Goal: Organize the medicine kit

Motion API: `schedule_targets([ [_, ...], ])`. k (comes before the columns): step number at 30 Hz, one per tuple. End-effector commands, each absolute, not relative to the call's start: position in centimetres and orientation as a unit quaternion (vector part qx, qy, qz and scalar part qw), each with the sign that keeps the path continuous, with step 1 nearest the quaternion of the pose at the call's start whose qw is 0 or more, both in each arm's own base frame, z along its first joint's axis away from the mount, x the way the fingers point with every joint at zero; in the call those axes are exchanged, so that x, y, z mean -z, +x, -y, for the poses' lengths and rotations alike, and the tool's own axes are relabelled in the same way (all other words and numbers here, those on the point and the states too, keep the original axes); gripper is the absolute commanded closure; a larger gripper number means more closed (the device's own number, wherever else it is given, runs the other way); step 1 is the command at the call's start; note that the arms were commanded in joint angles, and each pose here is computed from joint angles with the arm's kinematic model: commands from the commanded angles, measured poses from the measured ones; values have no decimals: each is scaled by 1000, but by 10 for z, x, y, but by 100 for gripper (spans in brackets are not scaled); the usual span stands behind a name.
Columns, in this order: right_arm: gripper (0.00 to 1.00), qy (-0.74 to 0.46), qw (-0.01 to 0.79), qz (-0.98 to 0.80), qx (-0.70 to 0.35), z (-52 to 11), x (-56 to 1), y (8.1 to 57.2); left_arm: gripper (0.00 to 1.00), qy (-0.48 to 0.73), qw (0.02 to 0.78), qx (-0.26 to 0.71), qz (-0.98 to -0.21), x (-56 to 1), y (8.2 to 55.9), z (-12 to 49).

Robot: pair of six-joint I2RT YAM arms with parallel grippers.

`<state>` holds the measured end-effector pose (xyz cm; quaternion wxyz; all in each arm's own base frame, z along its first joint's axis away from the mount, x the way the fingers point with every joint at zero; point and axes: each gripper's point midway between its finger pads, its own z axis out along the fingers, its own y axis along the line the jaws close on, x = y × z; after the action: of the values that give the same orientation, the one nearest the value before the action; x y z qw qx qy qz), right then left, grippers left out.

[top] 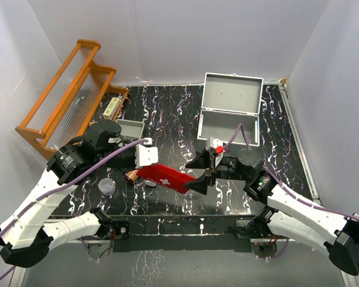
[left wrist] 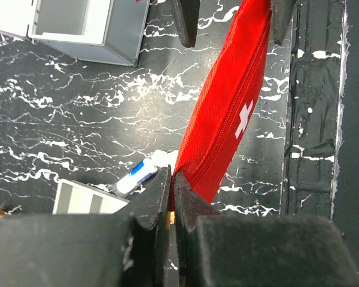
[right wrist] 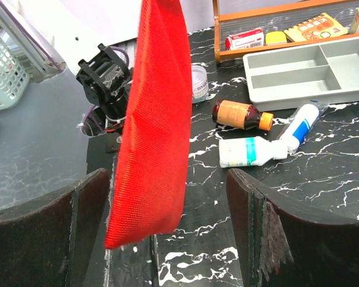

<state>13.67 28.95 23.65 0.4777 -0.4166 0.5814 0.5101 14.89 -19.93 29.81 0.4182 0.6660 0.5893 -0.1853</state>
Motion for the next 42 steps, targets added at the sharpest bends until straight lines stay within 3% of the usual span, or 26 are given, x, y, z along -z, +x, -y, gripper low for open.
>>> schedule_targets([
  [1, 23, -418, 492, -546, -534, -292, -259, 128, 100, 637, 418, 189, -619, -304, 154, 202],
  [8, 25, -415, 491, -550, -533, -294, -254, 129, 100, 618, 421, 203, -632, -314, 156, 207],
  [20, 26, -370, 543, -537, -529, -284, -271, 136, 100, 603, 477, 251, -589, -359, 142, 217],
  [26, 51, -370, 547, -508, -553, -284, -291, 127, 100, 585, 494, 270, -584, -376, 139, 221],
  [32, 96, -349, 556, -519, -547, -282, -297, 135, 99, 561, 503, 240, -612, -371, 156, 216],
  [36, 100, -319, 540, -576, -524, -282, -293, 151, 63, 471, 544, 172, -673, -369, 192, 198],
  [42, 100, -235, 519, -699, -432, -270, -290, 199, 35, 303, 622, 110, -714, -394, 228, 162],
])
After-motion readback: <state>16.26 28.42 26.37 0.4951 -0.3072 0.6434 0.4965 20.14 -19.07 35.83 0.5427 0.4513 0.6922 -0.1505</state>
